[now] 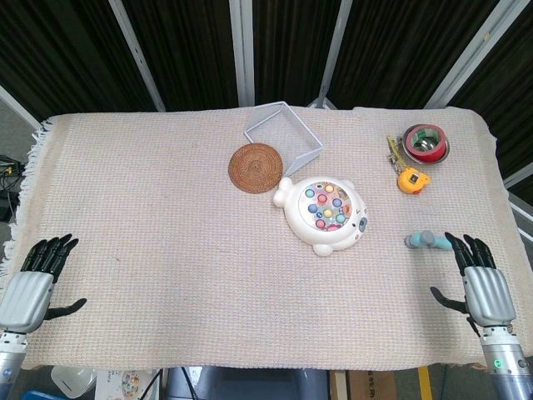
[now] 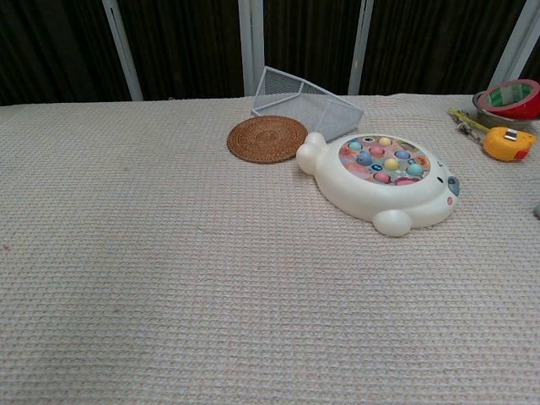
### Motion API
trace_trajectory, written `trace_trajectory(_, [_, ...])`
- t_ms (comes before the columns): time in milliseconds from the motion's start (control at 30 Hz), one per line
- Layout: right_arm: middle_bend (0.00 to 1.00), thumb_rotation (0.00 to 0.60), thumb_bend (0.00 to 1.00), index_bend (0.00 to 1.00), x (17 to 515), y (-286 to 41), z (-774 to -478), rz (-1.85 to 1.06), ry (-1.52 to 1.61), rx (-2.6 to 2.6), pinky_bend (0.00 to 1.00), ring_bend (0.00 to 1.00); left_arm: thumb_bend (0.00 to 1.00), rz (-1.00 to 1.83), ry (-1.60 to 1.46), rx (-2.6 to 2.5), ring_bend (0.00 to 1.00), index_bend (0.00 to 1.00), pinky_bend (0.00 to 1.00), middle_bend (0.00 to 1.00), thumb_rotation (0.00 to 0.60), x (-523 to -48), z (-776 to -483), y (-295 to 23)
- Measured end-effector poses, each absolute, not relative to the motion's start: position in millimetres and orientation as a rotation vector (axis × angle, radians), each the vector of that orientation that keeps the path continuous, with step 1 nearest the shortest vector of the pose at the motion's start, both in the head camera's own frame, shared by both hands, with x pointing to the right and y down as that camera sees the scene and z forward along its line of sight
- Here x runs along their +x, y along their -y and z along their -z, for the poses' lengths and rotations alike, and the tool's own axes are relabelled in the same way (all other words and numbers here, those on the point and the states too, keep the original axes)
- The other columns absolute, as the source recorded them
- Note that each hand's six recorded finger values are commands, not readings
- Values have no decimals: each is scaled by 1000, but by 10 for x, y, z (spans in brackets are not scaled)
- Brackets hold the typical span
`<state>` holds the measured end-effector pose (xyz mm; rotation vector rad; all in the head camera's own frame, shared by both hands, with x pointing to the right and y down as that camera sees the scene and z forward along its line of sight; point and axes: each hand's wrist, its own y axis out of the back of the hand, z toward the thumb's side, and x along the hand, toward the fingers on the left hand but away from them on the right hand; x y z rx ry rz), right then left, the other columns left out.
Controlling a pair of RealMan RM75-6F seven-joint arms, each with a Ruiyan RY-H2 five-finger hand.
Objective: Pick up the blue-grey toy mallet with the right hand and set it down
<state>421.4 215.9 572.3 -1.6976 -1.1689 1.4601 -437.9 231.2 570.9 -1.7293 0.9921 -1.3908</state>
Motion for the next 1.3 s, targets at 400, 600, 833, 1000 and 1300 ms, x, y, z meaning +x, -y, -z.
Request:
trace_trajectory(400, [155, 600, 244, 54, 4198, -2156, -5680, -1424, 1187, -1688, 0, 2, 63, 1373, -1011, -1706, 0, 0, 0, 0, 600, -4376, -5633, -2344])
trace_trajectory(600, [155, 600, 244, 49, 4200, -2144, -5640, -1381, 1217, -1672, 0, 2, 64, 1342, -1038, -1687, 0, 0, 0, 0, 600, -4379, -5573, -2345])
trace_trajectory(833, [155, 600, 244, 49, 4222, -2141, -5624, -1354, 1230, -1633, 0, 2, 64, 1337, -1044, -1677, 0, 0, 0, 0, 600, -4382, -5545, -2359])
trace_trajectory(1000, [155, 600, 244, 49, 4238, -2109, -5650, -1361, 1228, -1643, 0, 2, 64, 1345, -1036, -1680, 0, 0, 0, 0, 600, -4371, -5552, -2363])
trace_trajectory(1300, [155, 600, 245, 112, 4403, -1788, -5855, -1482, 1164, -1696, 0, 2, 63, 1339, -1018, -1684, 0, 0, 0, 0, 600, -4322, -5535, -2349])
